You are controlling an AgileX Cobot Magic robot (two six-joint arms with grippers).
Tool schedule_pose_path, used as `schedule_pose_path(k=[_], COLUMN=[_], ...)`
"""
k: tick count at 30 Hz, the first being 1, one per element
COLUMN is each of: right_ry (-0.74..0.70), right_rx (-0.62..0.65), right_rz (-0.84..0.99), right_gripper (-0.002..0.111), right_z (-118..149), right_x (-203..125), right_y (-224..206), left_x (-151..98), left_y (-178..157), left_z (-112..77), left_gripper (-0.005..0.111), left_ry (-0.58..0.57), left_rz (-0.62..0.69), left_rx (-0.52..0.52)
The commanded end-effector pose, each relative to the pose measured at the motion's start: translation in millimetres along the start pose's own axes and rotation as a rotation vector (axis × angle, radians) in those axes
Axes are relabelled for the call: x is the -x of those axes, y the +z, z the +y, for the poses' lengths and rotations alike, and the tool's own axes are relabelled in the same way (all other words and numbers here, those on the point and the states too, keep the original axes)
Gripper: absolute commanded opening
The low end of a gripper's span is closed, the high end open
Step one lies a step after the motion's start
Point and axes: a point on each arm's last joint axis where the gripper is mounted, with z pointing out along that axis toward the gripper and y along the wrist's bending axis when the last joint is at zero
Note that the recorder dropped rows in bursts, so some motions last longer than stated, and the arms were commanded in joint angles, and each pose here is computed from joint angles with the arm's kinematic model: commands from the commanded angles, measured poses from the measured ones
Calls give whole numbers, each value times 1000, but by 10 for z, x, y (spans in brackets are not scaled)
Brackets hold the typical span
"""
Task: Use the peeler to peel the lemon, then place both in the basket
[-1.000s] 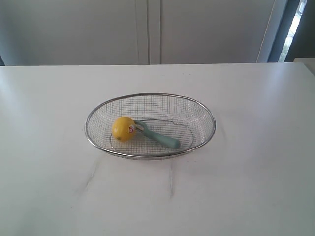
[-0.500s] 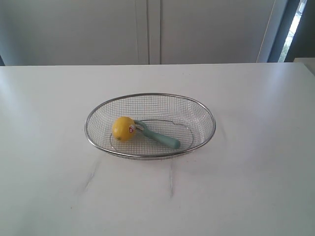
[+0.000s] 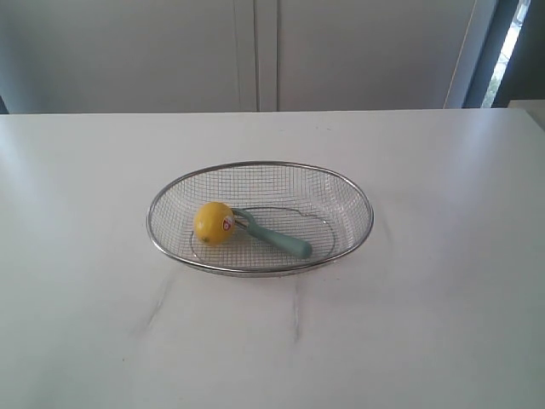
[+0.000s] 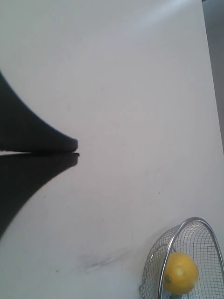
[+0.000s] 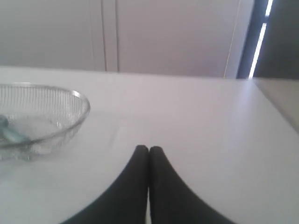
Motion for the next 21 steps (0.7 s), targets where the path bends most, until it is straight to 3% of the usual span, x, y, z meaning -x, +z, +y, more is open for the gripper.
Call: schedule_pose_path(k=[1,16,21], right_ry=[20,19,40], right_rx=[-6,-6,-98], right_rz=[92,96,94], right_gripper=[0,0,0], right_z=[-1,-1,-51], right_x=[-103,-106,-106], right_y=[-1,-1,-4], left_x=[-8,-8,-8], left_y=[1,1,1], left_z=[0,0,0], left_gripper=[0,0,0], left_ry=[-3,-3,-3], left_rz=[-2,-2,-2], left_rx=[2,2,2])
